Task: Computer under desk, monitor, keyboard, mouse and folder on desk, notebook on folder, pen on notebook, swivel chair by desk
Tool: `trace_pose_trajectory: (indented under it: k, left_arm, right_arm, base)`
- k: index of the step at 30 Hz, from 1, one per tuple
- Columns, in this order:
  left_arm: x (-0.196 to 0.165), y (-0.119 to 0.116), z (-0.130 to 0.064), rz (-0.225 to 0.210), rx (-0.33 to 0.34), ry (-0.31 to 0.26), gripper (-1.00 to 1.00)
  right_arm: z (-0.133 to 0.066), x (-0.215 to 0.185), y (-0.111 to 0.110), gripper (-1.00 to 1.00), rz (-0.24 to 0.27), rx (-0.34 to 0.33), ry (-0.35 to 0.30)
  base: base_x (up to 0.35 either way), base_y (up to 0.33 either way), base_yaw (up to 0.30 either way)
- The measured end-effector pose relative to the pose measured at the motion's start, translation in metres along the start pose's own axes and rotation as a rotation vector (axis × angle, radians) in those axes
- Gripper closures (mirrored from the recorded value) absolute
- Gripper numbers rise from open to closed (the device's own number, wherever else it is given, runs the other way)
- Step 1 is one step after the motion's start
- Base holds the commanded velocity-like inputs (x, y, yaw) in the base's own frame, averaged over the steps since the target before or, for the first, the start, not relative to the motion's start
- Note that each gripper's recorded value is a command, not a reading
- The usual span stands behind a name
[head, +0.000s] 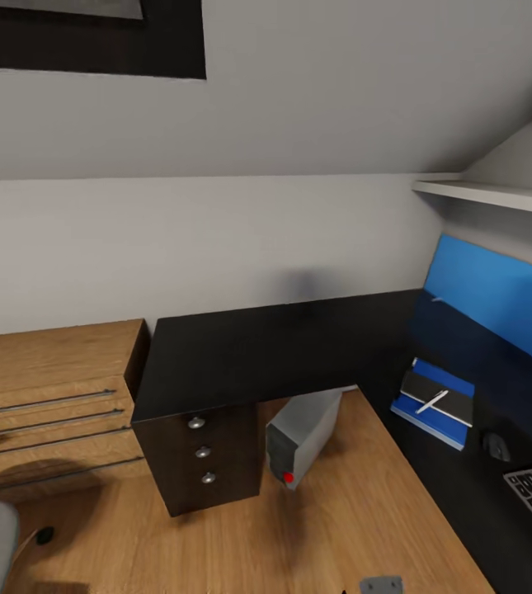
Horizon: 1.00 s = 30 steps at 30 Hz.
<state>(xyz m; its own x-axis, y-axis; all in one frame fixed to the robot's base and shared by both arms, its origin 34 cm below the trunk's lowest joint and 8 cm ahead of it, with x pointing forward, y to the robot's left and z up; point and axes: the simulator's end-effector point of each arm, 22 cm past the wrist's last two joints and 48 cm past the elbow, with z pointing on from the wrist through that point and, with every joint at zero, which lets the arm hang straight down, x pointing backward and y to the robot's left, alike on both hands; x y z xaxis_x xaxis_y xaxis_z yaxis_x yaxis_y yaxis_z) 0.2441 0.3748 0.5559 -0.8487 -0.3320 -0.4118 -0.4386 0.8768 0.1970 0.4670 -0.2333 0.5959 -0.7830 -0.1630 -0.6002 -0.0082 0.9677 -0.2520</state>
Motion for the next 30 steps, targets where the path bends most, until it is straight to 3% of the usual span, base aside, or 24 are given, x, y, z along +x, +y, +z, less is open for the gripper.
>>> trace_pose_trajectory:
  k: [7, 11, 14, 19, 30]
  left_arm:
    - [0.003, 0.000, 0.000, 0.008, 0.001, 0.008, -1.00]
    - [0.025, -0.016, -0.008, 0.003, 0.013, 0.052, -1.00]
    - [0.037, -0.016, -0.011, 0.008, 0.008, 0.075, -1.00]
    - [0.043, -0.017, -0.013, 0.011, 0.011, 0.087, -1.00]
    - [0.046, -0.017, -0.013, 0.013, 0.010, 0.094, -1.00]
  right_arm:
    - [0.007, 0.015, -0.055, -1.00, -0.027, 0.069, 0.000]
    - [-0.009, 0.034, -0.074, -1.00, 0.000, 0.085, -0.080]
    - [-0.018, 0.049, -0.085, -1.00, -0.001, 0.092, -0.099]
    - [-0.039, 0.061, -0.111, -1.00, 0.017, 0.108, -0.200]
    - [-0.046, 0.066, -0.106, -1.00, 0.021, 0.094, -0.221]
  base:
    - [-0.001, 0.000, 0.279]
    - [0.000, 0.000, 0.284]
    - [0.000, 0.000, 0.284]
    - [0.000, 0.000, 0.283]
    - [0.000, 0.000, 0.280]
